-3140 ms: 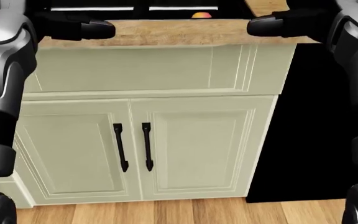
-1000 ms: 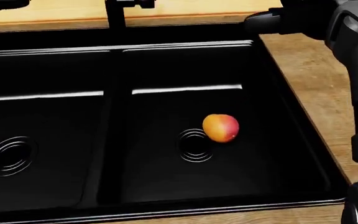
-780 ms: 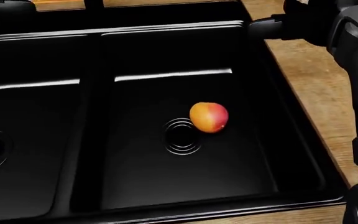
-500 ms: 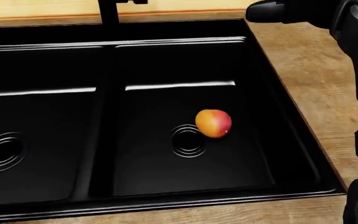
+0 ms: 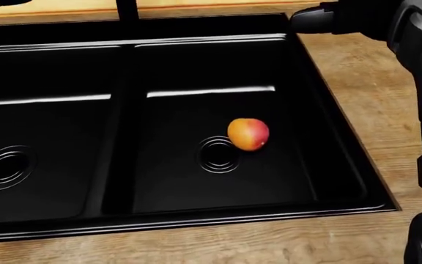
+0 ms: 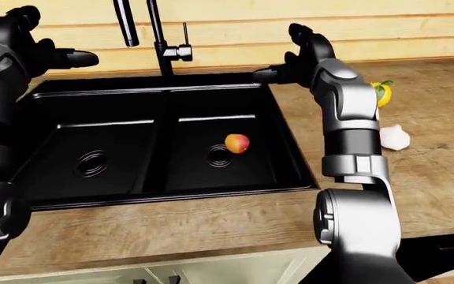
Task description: Turn the sink spout to the right.
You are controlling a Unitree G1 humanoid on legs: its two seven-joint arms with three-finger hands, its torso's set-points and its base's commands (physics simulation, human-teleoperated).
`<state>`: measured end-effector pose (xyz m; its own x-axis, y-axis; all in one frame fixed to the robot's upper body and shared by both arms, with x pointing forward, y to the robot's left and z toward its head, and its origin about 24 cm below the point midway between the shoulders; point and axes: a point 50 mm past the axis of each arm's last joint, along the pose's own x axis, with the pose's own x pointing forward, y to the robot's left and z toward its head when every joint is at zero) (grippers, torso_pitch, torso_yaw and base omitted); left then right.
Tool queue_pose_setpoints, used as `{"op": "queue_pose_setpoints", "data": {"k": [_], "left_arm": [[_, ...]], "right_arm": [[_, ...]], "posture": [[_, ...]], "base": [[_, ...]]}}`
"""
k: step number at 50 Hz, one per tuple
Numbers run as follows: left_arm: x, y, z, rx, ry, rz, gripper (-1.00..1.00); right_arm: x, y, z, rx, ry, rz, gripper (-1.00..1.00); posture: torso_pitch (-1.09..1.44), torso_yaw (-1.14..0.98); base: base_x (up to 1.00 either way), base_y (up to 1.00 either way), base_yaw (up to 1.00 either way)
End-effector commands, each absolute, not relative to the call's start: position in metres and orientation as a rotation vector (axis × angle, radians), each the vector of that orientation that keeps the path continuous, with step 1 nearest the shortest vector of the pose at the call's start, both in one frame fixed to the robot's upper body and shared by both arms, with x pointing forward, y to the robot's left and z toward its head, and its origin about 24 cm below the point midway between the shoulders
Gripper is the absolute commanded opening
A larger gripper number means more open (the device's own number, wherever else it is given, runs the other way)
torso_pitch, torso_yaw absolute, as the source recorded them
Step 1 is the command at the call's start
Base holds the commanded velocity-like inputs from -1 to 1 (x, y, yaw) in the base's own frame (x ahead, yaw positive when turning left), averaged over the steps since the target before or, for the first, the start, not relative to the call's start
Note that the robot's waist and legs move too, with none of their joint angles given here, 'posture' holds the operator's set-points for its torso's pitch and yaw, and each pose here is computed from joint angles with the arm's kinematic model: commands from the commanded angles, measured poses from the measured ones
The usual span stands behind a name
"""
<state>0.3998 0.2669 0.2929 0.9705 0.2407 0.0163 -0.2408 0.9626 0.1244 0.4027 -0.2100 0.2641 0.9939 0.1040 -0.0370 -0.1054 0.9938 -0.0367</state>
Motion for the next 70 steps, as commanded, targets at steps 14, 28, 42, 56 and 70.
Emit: {"op": "queue_pose_setpoints", "data": {"k": [14,28,42,56,70], "left_arm": [[0.395,0.265,0.316,0.135,-0.091,0.244,1.0],[0.397,0.261,0.319,0.144,-0.09,0.236,1.0],[0.404,0.247,0.303,0.161,-0.03,0.184,1.0],[0.426,0.219,0.272,0.105,-0.004,0.257,1.0],[0.434,0.172,0.26,0.116,-0.011,0.194,1.0]], "right_arm": [[0.399,-0.208,0.295,-0.048,-0.078,0.114,1.0],[0.398,-0.208,0.295,-0.049,-0.077,0.114,1.0],[0.398,-0.207,0.295,-0.049,-0.078,0.116,1.0],[0.396,-0.212,0.292,-0.041,-0.079,0.109,1.0],[0.395,-0.213,0.292,-0.038,-0.081,0.109,1.0]], "posture": [[-0.19,0.0],[-0.33,0.0],[-0.45,0.0],[-0.45,0.0],[-0.45,0.0]], "base": [[0.0,0.0,0.0],[0.0,0.0,0.0],[0.0,0.0,0.0],[0.0,0.0,0.0],[0.0,0.0,0.0]]}}
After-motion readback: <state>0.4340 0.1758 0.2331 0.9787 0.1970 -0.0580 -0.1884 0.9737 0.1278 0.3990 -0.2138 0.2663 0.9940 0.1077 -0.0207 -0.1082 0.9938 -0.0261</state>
